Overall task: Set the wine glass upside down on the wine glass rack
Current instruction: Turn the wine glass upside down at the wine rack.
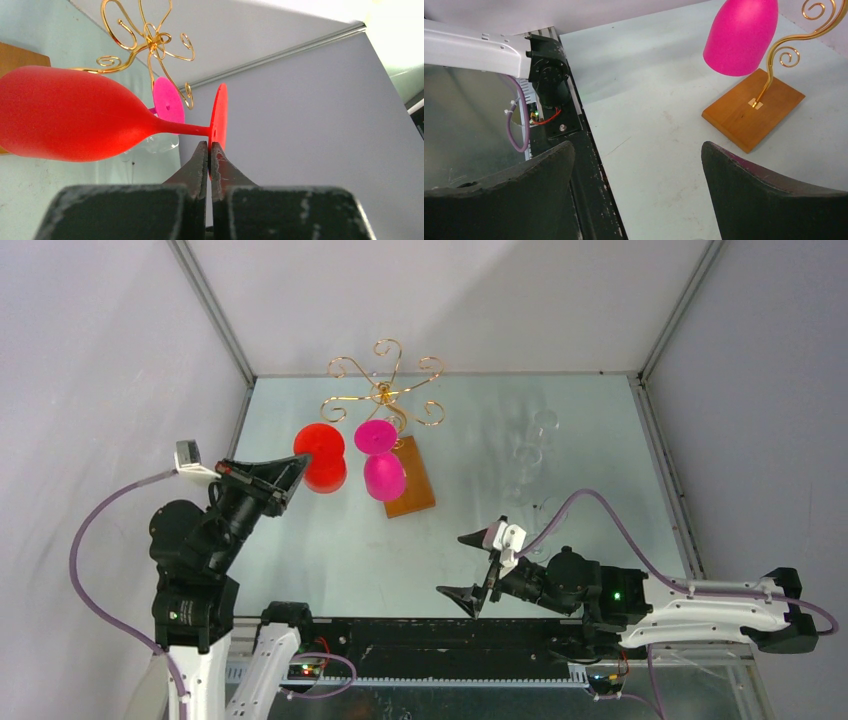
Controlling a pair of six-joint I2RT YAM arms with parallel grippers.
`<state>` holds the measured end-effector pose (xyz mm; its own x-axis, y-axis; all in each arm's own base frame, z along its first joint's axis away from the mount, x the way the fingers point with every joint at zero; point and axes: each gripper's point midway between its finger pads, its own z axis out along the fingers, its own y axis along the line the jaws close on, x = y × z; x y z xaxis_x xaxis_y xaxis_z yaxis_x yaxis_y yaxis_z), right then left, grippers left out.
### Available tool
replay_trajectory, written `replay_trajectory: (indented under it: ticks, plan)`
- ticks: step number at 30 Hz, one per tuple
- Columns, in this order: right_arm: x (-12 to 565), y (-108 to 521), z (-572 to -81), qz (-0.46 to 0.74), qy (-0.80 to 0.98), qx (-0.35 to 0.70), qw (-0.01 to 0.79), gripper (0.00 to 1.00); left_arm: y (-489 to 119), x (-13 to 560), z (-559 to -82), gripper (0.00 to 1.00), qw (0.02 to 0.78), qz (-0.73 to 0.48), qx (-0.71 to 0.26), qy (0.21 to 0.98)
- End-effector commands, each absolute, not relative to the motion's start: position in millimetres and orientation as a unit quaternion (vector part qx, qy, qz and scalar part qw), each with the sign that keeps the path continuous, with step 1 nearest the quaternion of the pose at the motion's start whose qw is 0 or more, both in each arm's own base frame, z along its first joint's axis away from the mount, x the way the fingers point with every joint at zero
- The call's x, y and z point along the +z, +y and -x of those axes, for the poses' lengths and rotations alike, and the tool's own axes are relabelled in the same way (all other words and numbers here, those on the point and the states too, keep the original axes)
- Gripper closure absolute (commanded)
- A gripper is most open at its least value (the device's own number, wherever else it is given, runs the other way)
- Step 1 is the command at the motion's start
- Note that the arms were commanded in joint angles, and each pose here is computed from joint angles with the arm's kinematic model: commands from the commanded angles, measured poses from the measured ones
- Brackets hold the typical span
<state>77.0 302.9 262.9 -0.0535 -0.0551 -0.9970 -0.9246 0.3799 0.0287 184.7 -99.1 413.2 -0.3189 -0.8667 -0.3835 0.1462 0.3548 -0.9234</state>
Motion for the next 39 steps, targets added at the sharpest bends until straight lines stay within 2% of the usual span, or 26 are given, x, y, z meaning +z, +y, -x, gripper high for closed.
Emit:
replay_trajectory:
  ticks: [1, 11, 18, 39]
  plan:
    - [264, 304, -76, 0.384, 0.622, 0.397, 0.555, 0.0, -91, 432, -192, 1.0, 0.524, 0.304, -0.5, 0.618]
    - [262, 304, -74, 0.38, 0.628, 0.403, 0.546, 0.0, -75, 424, -209, 1.0, 0.516, 0.376, -0.492, 0.592]
    - [256, 301, -72, 0.38, 0.637, 0.401, 0.537, 0.0, -81, 406, -228, 1.0, 0.478, 0.397, -0.505, 0.599]
    - [250, 294, -70, 0.367, 0.656, 0.395, 0.529, 0.0, -94, 387, -271, 1.0, 0.438, 0.392, -0.507, 0.631]
